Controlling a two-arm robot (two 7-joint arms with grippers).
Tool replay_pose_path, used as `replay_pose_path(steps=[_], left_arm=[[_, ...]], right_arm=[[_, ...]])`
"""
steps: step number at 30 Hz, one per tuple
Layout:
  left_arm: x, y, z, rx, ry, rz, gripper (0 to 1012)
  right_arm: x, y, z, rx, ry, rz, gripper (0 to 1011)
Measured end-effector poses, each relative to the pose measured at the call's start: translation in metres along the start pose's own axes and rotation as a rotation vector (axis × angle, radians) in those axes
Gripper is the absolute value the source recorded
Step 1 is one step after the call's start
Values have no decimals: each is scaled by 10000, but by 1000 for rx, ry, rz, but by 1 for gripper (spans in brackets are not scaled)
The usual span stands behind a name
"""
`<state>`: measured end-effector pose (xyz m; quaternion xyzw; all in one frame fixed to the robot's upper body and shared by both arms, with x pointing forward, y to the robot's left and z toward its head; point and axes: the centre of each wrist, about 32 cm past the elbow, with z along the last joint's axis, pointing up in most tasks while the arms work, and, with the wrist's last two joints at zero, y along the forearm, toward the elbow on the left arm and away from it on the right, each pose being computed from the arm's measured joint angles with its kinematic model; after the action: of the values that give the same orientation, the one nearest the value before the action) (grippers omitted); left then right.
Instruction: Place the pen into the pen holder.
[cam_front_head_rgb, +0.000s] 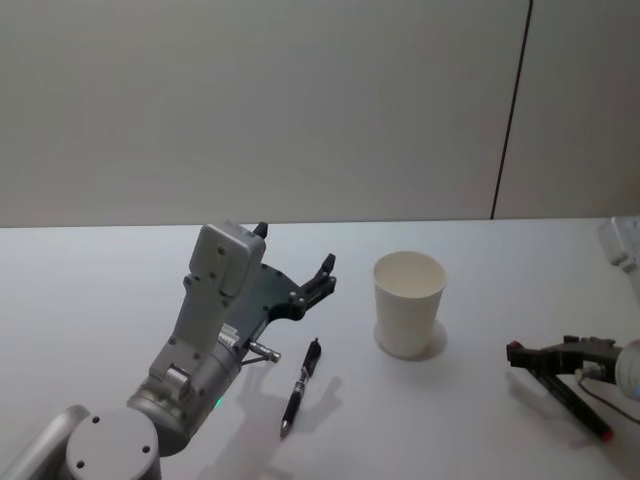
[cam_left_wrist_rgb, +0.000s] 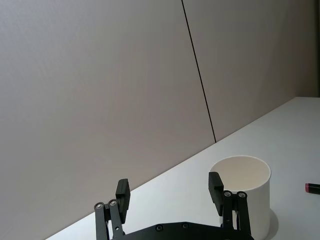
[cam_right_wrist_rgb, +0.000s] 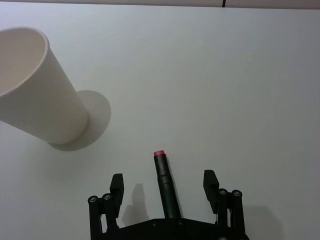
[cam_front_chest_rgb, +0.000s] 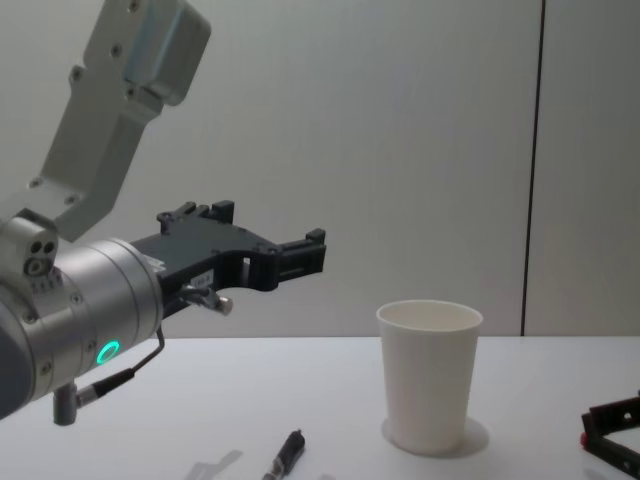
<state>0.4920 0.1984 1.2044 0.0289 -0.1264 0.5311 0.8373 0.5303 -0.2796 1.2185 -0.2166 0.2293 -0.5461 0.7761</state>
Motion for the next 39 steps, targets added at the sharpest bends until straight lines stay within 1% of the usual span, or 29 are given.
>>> replay_pose_path(steps=[13, 15, 23, 25, 26, 28, 36, 37, 39], left_arm=[[0, 0, 0, 0, 0, 0, 1004], [0, 0, 0, 0, 0, 0, 1004], [0, 0, 0, 0, 0, 0, 1004], [0, 0, 0, 0, 0, 0, 1004], [0, 0, 0, 0, 0, 0, 1004], [0, 0, 0, 0, 0, 0, 1004], [0, 0, 0, 0, 0, 0, 1004], [0, 0, 0, 0, 0, 0, 1004], [0, 0, 0, 0, 0, 0, 1004]], right_arm=[[49, 68, 0, -36, -13, 5, 1002], [56, 80, -5, -42, -14, 6, 980], [67, 113, -14, -59, -22, 7, 794], [69, 124, -16, -66, -25, 8, 719], [69, 128, -16, -68, -27, 7, 708], [71, 139, -17, -75, -30, 5, 622], [80, 166, -13, -95, -43, -5, 398], [82, 171, -14, -99, -46, -7, 333], [83, 178, -15, -104, -49, -8, 302]])
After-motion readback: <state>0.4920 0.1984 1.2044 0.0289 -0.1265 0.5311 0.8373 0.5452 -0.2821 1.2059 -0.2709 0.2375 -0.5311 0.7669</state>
